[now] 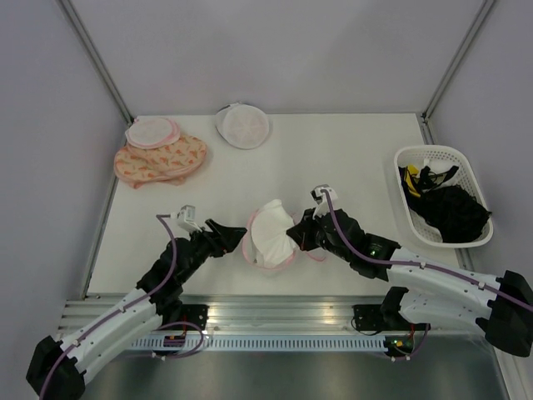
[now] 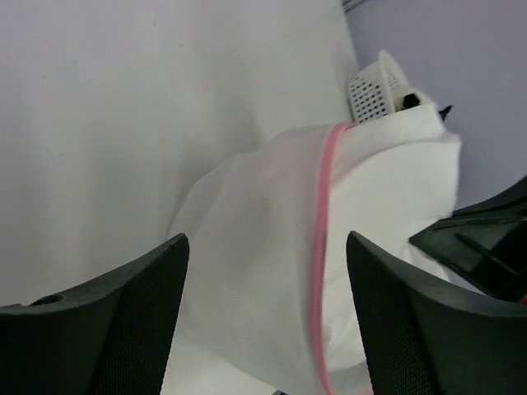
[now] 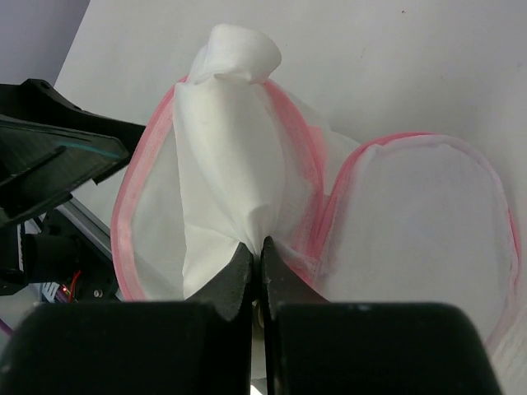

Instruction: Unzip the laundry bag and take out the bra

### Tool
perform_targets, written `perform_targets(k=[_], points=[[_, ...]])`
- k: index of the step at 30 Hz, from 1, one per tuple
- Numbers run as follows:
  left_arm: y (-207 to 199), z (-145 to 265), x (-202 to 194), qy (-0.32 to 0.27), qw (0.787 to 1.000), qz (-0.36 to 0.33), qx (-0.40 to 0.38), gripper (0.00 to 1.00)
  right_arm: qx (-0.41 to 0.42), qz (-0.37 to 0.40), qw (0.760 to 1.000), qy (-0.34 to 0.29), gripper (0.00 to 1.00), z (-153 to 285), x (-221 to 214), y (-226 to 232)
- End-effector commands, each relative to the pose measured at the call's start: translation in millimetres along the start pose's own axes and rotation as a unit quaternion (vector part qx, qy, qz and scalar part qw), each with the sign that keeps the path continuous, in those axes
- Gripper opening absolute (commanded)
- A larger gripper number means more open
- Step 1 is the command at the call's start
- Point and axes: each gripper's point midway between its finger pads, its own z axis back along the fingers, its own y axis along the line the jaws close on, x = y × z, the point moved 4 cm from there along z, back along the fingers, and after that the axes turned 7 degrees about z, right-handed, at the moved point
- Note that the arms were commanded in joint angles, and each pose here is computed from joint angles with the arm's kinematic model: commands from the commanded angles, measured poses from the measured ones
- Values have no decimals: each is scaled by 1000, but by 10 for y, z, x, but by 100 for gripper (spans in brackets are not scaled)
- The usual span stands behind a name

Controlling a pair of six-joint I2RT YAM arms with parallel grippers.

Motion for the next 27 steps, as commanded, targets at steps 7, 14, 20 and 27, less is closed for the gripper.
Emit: perform_targets(k=[7,14,20,27], points=[[161,-125,-270,107,985,-109,76,34,2,-8,999,-32,0,-5,276,107],[41,-192,-244,96,987,-113,66,2,83,12,996,-19,0,-8,265,333],[23,-199,-244,93,988,-107,61,2,158,42,986,39,37,-54,111,533],[-7,-204,-244,92,989,-101,53,2,113,57,992,25,53,-112,192,439]])
